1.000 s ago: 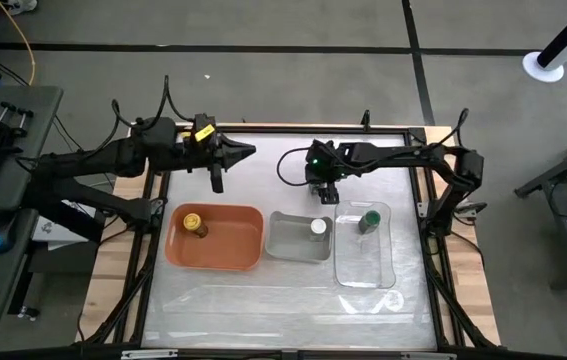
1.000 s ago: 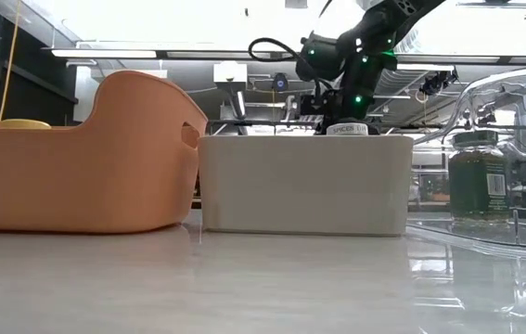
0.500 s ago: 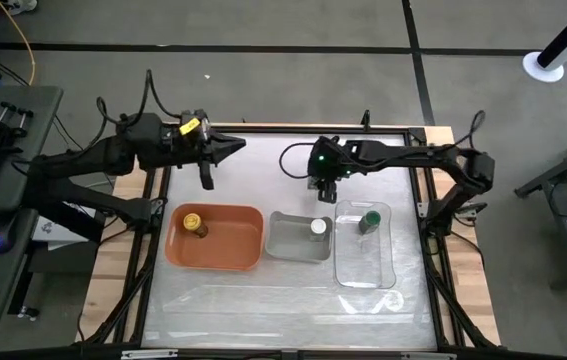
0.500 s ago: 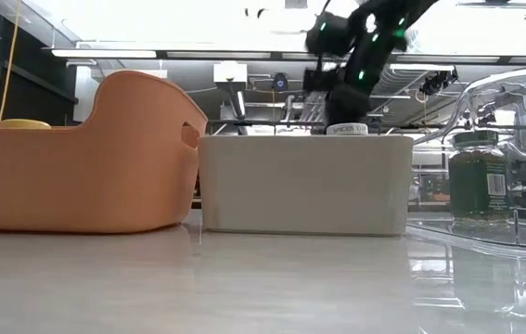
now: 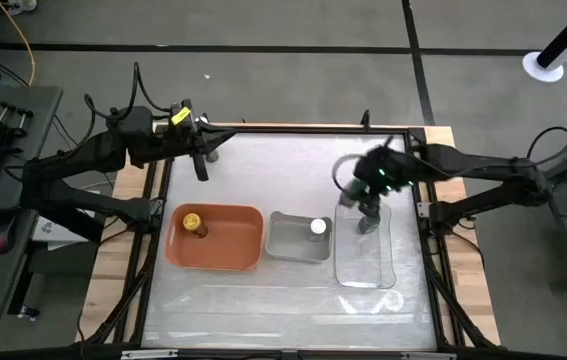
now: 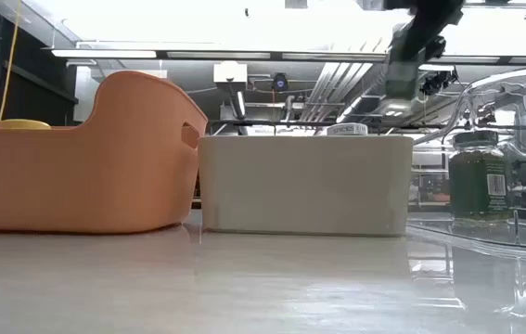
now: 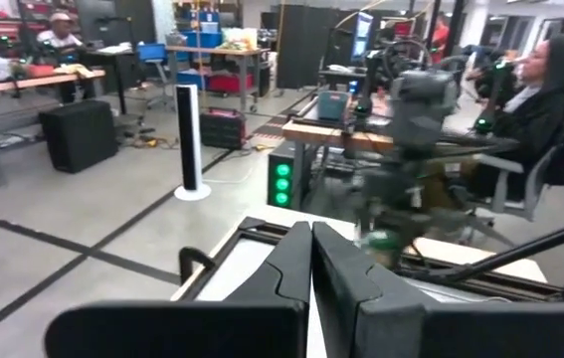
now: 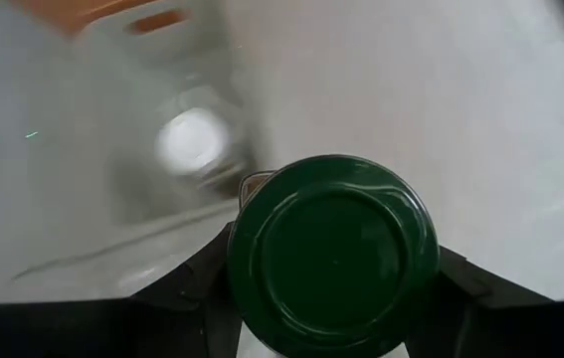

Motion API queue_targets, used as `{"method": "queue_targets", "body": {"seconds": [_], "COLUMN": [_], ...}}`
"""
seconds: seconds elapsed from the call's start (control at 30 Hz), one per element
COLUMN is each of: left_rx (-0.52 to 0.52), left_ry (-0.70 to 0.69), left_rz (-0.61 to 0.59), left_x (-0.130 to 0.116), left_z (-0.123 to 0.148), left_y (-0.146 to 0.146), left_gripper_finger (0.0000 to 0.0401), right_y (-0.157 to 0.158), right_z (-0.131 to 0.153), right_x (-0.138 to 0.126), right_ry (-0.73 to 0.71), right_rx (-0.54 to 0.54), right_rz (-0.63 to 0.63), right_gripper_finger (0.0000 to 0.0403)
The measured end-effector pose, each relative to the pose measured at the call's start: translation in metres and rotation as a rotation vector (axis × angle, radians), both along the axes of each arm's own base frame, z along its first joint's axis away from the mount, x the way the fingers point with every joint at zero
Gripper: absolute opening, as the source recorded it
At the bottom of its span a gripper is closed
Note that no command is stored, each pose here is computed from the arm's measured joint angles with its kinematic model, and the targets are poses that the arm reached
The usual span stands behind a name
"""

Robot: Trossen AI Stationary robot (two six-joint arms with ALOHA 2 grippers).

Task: Sort spices by type
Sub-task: Put the green seasoning bottle into the transparent bin

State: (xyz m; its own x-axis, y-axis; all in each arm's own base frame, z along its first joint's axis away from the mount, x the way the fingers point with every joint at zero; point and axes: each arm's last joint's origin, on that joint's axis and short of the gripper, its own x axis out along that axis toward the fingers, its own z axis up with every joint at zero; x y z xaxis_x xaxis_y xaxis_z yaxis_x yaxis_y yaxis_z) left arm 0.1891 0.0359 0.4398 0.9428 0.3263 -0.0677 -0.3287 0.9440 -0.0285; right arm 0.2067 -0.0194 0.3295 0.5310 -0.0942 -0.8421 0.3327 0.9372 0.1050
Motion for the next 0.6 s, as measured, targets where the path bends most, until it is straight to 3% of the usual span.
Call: {"method": "queue_targets", "body": {"seconds": [0.13, 0.27, 0.4, 0.6], "left_rx": [0.0, 0.0, 0.0, -0.001], "left_ry": [0.001, 0.0, 0.0, 0.0], "left_rz": [0.017, 0.019, 0.019, 0.019], "left_x": [0.0, -0.001, -0.001, -0.001], "left_z": [0.0, 0.0, 0.0, 0.0], "left_y": [0.003, 0.004, 0.004, 0.004], "left_gripper_finger": [0.0, 0.0, 0.0, 0.0], "right_y": [0.03, 0.05, 0.056, 0.054], "right_z": [-0.002, -0.026, -0.059, -0.08], "right_x": [-0.002, 0.01, 0.018, 0.027], "right_ry": [0.024, 0.098, 0.226, 0.27], "right_rx": [0.058, 0.063, 0.019, -0.053], "right_rz": [0.046, 0.108, 0.121, 0.152], "right_gripper_finger": [0.0192, 0.0192, 0.0192, 0.0192]}}
